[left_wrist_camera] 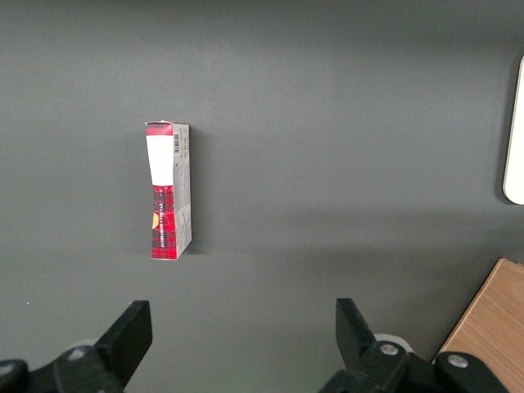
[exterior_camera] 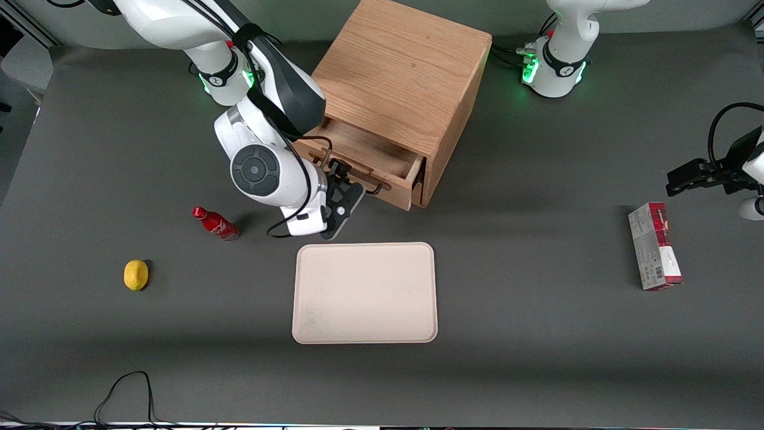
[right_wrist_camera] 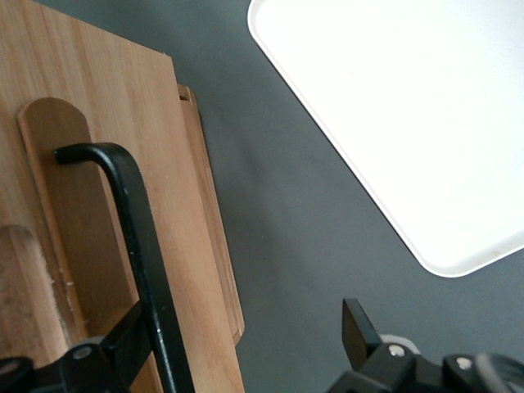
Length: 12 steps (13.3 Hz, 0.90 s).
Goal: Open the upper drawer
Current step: 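Pull the upper drawer outward from the cabinet with the right gripper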
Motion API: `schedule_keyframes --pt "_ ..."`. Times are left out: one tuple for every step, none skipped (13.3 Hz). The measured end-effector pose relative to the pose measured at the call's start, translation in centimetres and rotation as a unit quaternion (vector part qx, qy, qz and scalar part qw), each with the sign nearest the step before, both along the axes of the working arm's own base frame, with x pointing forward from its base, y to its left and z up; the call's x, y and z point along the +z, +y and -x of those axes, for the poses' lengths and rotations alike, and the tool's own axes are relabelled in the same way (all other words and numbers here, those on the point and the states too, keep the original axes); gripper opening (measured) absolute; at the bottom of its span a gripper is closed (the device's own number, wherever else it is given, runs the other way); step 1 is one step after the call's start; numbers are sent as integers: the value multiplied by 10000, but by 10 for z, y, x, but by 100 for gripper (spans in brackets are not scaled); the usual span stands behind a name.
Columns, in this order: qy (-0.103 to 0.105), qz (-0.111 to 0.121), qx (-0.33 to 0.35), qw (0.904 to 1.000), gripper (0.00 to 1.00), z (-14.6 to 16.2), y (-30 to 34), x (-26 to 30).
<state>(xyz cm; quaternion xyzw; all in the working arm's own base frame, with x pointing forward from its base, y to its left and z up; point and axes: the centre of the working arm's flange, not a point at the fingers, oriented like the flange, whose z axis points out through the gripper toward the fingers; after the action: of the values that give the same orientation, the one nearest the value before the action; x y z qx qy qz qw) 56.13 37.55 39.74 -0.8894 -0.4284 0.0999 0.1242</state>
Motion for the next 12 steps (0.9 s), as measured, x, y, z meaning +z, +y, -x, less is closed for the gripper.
schedule_keyframes --pt "-10 -11 -30 10000 100 -4 -2 0" --pt "-19 -23 -63 10000 100 -8 -5 -1" --pt "-24 -33 -94 9999 100 -13 -7 -2" --pt "-31 -44 -128 9999 100 -17 -9 -3" --pt "-40 -57 -161 9998 100 -22 -12 -4" --pt "-47 -69 -192 9998 100 -26 -14 -5" --pt "-54 -78 -224 9997 100 -30 -17 -5" --pt "-64 -87 -256 9996 100 -33 -20 -5" --pt "-78 -98 -286 9995 100 -37 -22 -4" --pt "-92 -109 -315 9994 100 -40 -25 -4" --pt "-112 -127 -327 9993 100 -44 -28 -3" --pt "-140 -154 -307 9993 100 -47 -30 -1"
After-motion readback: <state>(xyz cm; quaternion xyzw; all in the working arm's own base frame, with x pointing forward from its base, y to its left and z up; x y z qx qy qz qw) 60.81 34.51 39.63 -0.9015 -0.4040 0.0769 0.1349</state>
